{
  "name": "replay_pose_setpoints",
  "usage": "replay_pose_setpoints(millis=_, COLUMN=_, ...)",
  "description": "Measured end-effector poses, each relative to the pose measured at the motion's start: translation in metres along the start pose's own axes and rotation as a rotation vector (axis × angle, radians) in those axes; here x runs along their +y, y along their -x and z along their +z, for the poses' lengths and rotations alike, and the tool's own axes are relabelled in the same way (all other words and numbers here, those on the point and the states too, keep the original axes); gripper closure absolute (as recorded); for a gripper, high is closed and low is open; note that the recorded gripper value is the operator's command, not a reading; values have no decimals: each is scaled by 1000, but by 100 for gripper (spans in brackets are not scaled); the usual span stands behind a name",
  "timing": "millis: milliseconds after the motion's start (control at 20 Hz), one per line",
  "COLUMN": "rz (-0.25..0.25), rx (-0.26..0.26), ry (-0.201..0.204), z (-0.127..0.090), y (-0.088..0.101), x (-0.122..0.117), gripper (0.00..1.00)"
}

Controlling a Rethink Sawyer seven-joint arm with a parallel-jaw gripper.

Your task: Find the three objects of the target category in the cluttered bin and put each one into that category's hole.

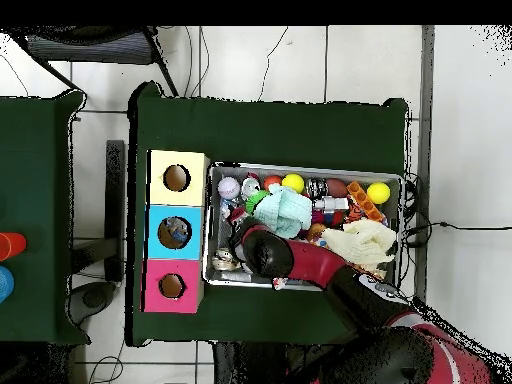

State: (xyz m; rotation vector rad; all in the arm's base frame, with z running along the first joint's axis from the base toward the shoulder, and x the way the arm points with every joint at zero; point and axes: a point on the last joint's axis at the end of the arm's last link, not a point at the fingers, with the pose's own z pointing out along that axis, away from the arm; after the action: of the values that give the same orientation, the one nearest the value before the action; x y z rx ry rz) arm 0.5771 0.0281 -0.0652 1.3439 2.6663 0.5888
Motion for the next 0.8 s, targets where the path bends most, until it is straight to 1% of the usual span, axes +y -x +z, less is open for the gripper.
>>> replay_pose_setpoints(millis=400, rz=5, rx=0, ry=-1, z=0, y=0, x=0, gripper=0)
replay_pose_setpoints(millis=450, rz=6, rx=1, ry=-2, z=0, y=0, x=0, gripper=100)
replay_pose_setpoints(millis=800, rz=6, rx=1, ry=-1, z=1, y=0, x=0, gripper=100)
